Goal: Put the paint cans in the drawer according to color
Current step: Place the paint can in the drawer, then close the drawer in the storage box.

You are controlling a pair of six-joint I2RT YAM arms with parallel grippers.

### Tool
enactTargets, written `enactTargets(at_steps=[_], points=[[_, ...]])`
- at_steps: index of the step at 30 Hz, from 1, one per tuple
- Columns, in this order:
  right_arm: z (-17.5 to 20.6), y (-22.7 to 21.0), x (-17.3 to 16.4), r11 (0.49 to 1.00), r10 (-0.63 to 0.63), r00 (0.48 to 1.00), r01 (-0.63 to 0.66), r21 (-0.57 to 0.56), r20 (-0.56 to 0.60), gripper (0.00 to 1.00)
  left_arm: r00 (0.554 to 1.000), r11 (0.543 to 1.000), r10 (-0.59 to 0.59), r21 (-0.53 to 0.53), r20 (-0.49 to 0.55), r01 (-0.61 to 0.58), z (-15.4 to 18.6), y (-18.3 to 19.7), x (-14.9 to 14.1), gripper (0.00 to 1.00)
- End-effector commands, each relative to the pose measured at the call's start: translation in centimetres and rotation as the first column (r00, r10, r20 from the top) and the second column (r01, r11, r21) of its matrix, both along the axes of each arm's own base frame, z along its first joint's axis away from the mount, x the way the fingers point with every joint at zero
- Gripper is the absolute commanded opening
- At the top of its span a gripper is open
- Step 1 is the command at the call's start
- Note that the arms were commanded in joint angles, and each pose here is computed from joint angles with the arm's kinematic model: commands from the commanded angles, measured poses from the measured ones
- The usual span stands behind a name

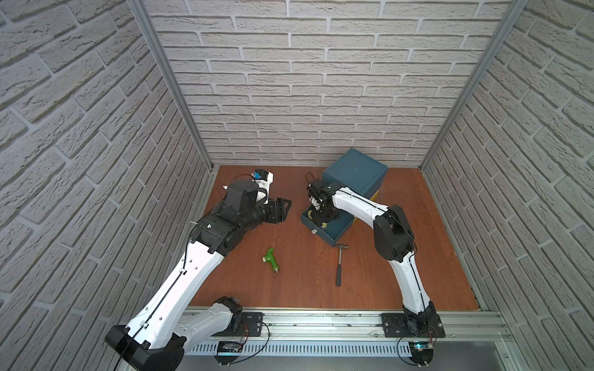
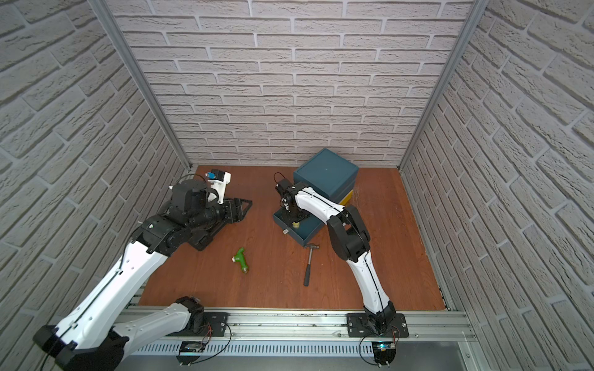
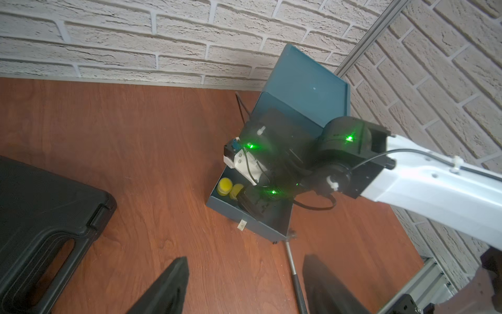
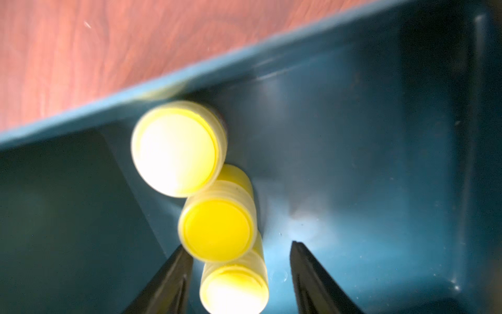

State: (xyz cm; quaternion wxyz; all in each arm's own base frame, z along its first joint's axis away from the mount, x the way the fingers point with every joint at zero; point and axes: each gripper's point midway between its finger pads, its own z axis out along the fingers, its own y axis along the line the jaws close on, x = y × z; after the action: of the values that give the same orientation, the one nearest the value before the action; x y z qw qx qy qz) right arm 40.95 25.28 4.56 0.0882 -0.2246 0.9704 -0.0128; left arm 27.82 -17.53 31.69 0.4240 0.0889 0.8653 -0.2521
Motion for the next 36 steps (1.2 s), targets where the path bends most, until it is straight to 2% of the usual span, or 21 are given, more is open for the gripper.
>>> enactTargets(at_steps=[1, 10, 15, 17, 22, 29, 36], points=[[3.5, 0.6, 0.7, 0.999, 0.011, 0.998, -0.013, 0.043, 0.063, 0.65, 1.0, 0.999, -0.001, -0.046, -0.003, 0.001, -0.4, -0.8, 0.4, 0.7], [11.6, 1.2, 0.8, 0.99, 0.003, 0.985, -0.027, 0.139, 0.17, 0.67, 0.994, 0.994, 0.017, -0.109, -0.104, -0.029, -3.4, -1.8, 1.0, 0.66], [18.6, 0.8, -0.1, 0.972, -0.056, 0.961, -0.01, 0.237, 0.27, 0.57, 0.977, 0.984, 0.034, -0.166, -0.21, -0.07, -6.6, -2.7, 1.4, 0.61], [22.3, 0.2, -1.3, 0.958, -0.088, 0.942, -0.008, 0.286, 0.323, 0.52, 0.968, 0.978, 0.039, -0.191, -0.248, -0.088, -8.1, -3.2, 1.6, 0.58], [27.4, -2.4, -4.8, 0.937, -0.153, 0.911, 0.01, 0.35, 0.384, 0.43, 0.949, 0.964, 0.034, -0.241, -0.314, -0.114, -10.8, -4.4, 1.7, 0.52], [30.1, -6.9, -11.1, 0.906, -0.238, 0.878, 0.047, 0.421, 0.415, 0.38, 0.922, 0.975, -0.008, -0.208, -0.386, -0.079, -14.8, -7.9, 1.0, 0.49], [29.2, -9.3, -14.8, 0.897, -0.271, 0.884, 0.089, 0.433, 0.38, 0.36, 0.864, 0.943, 0.054, -0.259, -0.501, -0.209, -19.9, -8.7, 1.9, 0.42]])
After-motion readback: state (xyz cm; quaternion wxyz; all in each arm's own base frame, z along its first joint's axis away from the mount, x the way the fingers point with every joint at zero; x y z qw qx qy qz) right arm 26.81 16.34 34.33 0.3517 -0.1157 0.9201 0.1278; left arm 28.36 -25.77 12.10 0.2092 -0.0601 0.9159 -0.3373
